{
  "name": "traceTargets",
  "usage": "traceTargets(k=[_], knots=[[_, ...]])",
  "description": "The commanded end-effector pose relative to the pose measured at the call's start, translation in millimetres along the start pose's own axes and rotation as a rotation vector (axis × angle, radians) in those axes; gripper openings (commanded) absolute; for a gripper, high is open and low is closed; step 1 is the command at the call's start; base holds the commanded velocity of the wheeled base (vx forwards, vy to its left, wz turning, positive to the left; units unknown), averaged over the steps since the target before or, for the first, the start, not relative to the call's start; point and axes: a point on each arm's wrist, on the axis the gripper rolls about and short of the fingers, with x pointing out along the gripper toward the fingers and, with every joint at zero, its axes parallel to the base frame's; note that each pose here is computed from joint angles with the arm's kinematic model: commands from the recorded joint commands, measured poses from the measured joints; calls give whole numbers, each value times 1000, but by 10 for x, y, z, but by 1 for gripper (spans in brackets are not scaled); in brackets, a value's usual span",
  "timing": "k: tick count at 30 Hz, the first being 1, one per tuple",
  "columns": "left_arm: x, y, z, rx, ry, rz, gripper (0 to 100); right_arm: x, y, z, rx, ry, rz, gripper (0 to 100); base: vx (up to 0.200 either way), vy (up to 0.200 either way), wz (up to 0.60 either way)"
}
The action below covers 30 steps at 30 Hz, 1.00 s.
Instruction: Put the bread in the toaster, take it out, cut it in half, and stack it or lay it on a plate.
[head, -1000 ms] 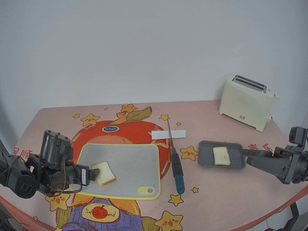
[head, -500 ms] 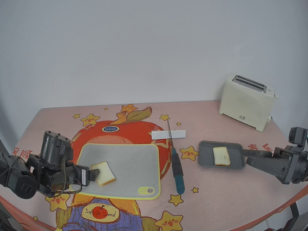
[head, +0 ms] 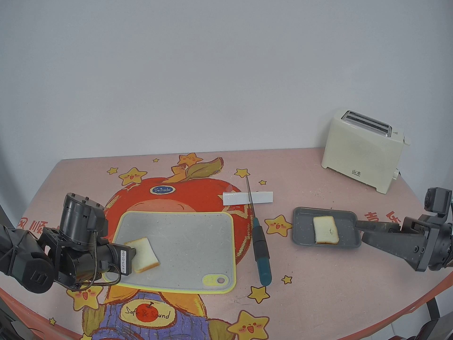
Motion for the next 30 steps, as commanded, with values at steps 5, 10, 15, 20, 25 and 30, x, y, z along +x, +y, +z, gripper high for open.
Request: traceTargets(k=[5, 10, 15, 20, 25, 30], knots=[[5, 1, -3, -1, 1, 1, 0, 3, -1, -6, 1, 3, 1, 100, 0, 0, 0], [5, 0, -1, -2, 0, 1, 0, 2, -3, -10, 2, 4, 0, 100, 0, 0, 0], [-1, -7, 37, -15, -17, -3, 0, 6, -10, -15, 4, 8, -2, 100, 0, 0, 0], [-43, -4, 81, -23, -45, -8, 0, 3, -9, -13, 4, 6, -2, 100, 0, 0, 0], [-263, 21, 254, -60, -158, -38, 0, 3, -8, -12, 3, 4, -2, 100, 0, 0, 0], [-505, 57, 402, -96, -280, -79, 0, 2, -10, -16, 4, 6, -2, 100, 0, 0, 0]])
